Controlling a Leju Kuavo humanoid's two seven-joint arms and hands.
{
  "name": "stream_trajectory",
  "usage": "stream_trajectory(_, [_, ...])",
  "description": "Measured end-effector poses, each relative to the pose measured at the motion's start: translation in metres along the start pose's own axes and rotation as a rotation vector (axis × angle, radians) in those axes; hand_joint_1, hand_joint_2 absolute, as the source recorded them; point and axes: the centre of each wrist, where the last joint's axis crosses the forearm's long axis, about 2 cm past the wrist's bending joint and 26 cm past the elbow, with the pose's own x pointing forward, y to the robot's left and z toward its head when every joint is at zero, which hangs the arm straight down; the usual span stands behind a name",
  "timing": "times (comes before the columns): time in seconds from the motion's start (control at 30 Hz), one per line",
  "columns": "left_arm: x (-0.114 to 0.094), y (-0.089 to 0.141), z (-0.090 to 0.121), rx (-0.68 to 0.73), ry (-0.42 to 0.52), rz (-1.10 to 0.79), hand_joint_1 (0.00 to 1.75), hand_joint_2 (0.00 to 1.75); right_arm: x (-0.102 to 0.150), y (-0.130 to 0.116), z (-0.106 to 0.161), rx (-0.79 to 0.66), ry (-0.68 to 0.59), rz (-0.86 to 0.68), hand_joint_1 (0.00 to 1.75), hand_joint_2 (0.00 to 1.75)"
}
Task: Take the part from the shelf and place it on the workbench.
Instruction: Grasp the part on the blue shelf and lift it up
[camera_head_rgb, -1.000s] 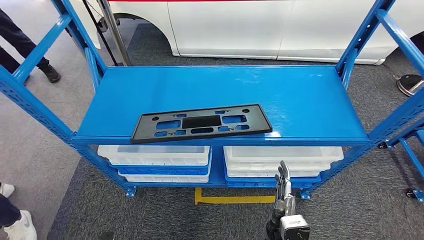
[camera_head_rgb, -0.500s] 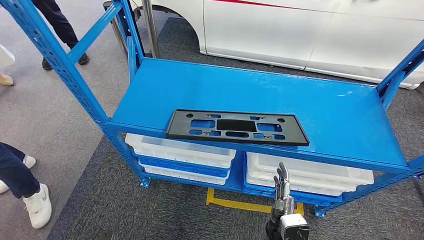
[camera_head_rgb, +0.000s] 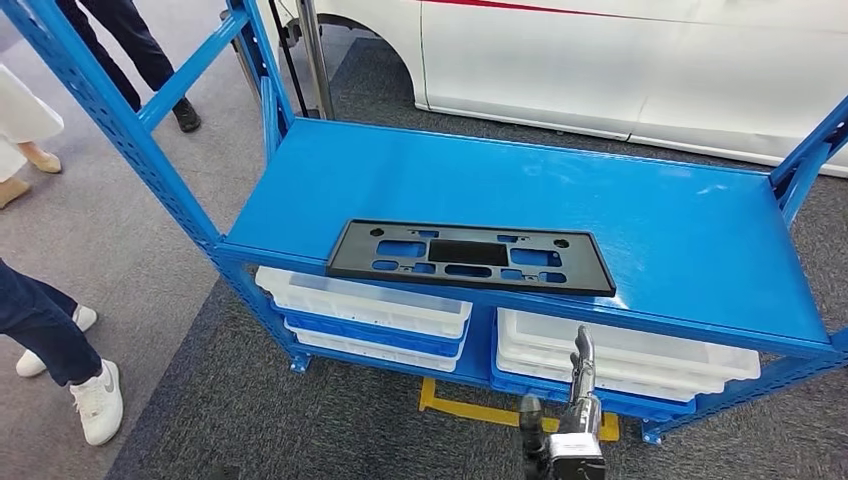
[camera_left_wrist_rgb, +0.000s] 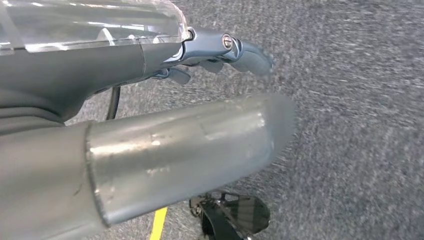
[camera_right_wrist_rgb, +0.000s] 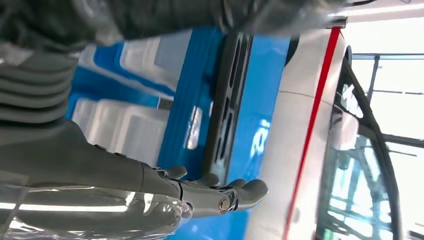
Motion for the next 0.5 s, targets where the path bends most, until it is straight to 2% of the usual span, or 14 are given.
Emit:
stream_trajectory(0.13, [-0.001,-0.004,0.002,-0.007,-0.002,-0.017,0.0,0.0,0.001,-0.002,-0.005,-0.003,-0.062,0.135,0.0,1.75])
stream_trajectory(0.37, [-0.003,-0.011,0.005,-0.022,-0.001,-0.022,0.0,0.0,-0.001,-0.005,-0.007,-0.038,-0.054,0.193,0.0,1.75])
stream_trajectory(0.43, [-0.002,-0.012,0.005,-0.028,-0.004,-0.03,0.0,0.0,-0.002,-0.007,-0.009,-0.023,-0.101,0.283,0.0,0.87])
stream_trajectory(0.5, [-0.002,-0.012,0.005,-0.04,-0.006,-0.042,0.0,0.0,-0.007,-0.011,-0.013,-0.003,-0.132,0.402,0.0,0.87])
